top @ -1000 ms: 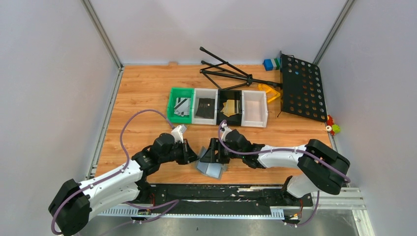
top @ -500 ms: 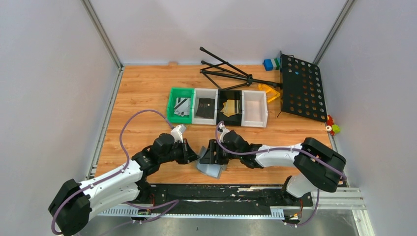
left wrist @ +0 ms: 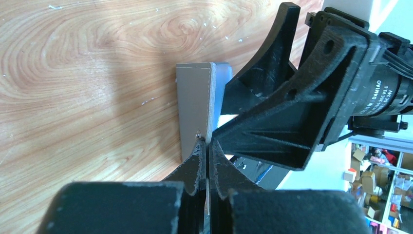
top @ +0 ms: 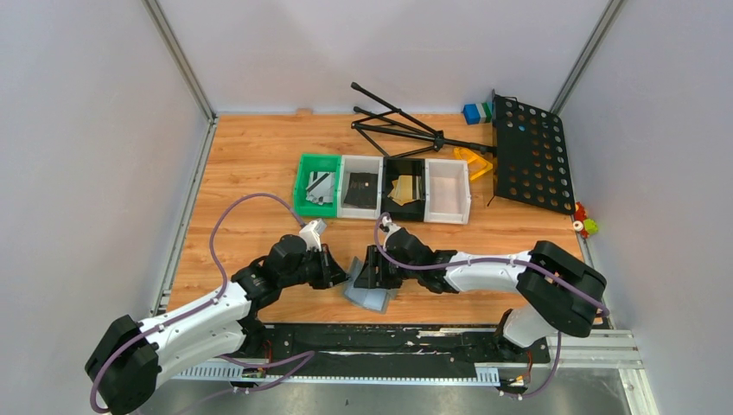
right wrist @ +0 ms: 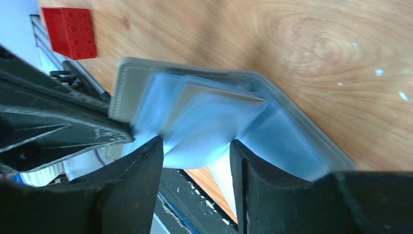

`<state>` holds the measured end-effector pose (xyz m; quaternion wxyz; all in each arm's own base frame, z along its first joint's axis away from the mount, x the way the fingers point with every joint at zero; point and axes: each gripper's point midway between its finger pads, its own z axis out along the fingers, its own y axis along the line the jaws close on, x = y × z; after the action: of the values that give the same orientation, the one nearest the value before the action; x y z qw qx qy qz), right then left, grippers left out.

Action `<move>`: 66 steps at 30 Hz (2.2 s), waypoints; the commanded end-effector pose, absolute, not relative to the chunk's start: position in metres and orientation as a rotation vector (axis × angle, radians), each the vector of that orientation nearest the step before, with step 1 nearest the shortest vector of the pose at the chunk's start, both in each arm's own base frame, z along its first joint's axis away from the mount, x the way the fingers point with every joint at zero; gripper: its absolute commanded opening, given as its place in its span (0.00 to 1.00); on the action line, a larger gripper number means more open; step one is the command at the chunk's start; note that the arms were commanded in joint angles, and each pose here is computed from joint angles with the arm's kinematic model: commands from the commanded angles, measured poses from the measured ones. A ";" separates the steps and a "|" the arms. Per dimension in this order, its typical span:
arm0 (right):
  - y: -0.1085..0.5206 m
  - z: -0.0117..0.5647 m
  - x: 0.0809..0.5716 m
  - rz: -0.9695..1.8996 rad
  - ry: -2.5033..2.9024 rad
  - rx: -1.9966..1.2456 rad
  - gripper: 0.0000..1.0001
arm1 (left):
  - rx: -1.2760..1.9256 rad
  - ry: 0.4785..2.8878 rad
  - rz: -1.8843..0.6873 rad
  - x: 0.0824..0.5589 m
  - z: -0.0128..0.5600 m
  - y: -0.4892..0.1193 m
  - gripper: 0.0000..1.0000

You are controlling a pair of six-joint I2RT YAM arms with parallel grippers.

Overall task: Take the credit cards out of the card holder
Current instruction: Remove the credit card from the card holder.

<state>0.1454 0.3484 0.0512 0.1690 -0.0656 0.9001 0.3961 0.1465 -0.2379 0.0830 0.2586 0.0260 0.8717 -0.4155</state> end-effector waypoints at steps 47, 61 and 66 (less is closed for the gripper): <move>0.349 0.100 0.147 1.223 2.404 -0.255 0.35 | 0.081 2.317 -1.149 0.150 0.093 -0.242 0.00; 0.328 0.044 0.144 1.057 2.542 -0.192 0.25 | 0.085 2.320 -1.148 0.149 0.092 -0.242 0.00; 0.327 0.041 0.143 1.045 2.551 -0.202 0.14 | 0.085 2.317 -1.146 0.149 0.093 -0.241 0.00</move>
<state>0.1401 0.3251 0.0414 0.1765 -0.0690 0.9091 0.3709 0.1465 -0.2376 0.0844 0.2608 0.0257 0.8706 -0.4164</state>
